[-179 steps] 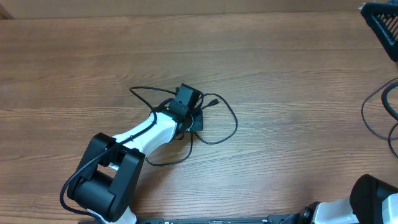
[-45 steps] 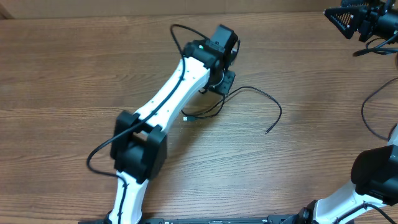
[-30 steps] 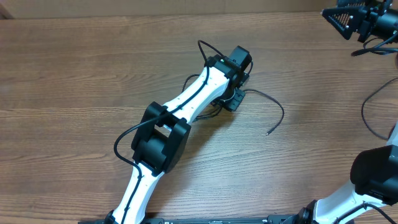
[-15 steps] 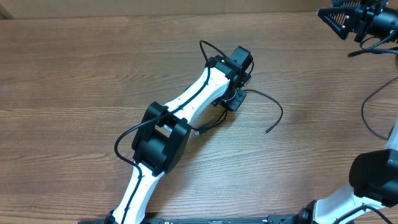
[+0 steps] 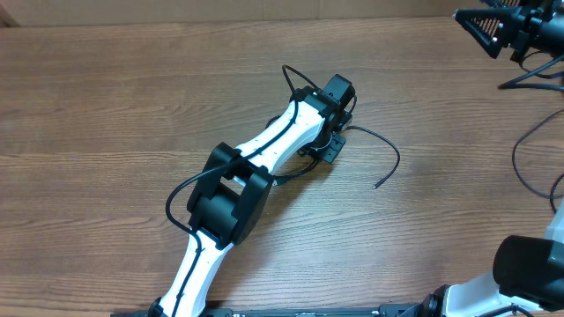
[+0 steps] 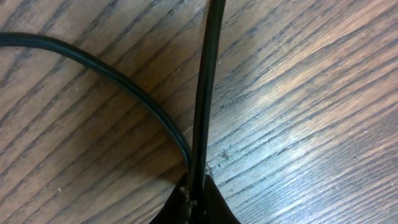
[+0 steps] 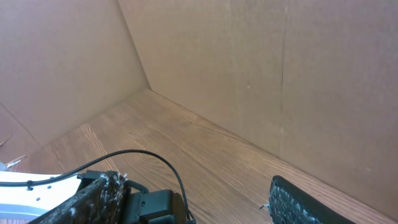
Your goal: Untangle cables
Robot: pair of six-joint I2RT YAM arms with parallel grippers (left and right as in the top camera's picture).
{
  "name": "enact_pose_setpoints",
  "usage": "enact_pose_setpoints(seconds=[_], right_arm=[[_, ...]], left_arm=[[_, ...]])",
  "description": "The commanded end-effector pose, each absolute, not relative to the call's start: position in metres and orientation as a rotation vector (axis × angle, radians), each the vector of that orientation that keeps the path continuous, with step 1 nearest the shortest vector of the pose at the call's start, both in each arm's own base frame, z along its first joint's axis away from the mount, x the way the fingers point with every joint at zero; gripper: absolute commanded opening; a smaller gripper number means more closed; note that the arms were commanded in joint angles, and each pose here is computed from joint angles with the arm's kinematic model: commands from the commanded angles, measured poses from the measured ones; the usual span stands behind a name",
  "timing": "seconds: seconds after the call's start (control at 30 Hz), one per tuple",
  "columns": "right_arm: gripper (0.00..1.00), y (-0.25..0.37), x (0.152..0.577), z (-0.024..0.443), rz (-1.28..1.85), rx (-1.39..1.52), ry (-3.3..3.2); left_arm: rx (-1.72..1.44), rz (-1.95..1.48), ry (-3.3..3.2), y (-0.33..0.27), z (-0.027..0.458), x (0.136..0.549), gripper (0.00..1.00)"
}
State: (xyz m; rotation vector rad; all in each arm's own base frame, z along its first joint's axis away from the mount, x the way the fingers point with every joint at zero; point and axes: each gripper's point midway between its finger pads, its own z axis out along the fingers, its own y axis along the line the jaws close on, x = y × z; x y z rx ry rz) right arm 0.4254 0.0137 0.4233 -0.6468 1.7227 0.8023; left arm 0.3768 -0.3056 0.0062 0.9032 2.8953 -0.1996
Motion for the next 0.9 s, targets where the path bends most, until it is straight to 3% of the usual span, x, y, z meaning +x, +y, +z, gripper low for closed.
enact_pose_setpoints(seconds=[0.0, 0.07, 0.17, 0.37, 0.63, 0.87], right_arm=[[0.75, 0.015, 0.421, 0.43, 0.77, -0.647, 1.721], [0.75, 0.007, 0.427, 0.423, 0.708, -0.611, 1.767], [1.0, -0.008, 0.437, 0.412, 0.601, -0.547, 1.843], [1.0, -0.023, 0.444, 0.4, 0.499, -0.483, 1.918], [1.0, -0.023, 0.444, 0.392, 0.52, -0.47, 1.944], [1.0, -0.016, 0.439, 0.372, 0.627, -0.44, 2.016]], left_arm=[[0.859, -0.182, 2.905, -0.303, 0.004, 0.382, 0.04], [0.836, -0.19, 2.896, -0.305, 0.014, 0.387, 0.04], [0.806, -0.212, 2.858, -0.31, 0.042, 0.402, 0.04], [0.736, -0.277, 2.72, -0.316, 0.133, 0.434, 0.04], [0.657, -0.37, 2.465, -0.312, 0.265, 0.445, 0.04], [0.355, -0.471, 2.237, -0.302, 0.355, 0.461, 0.04]])
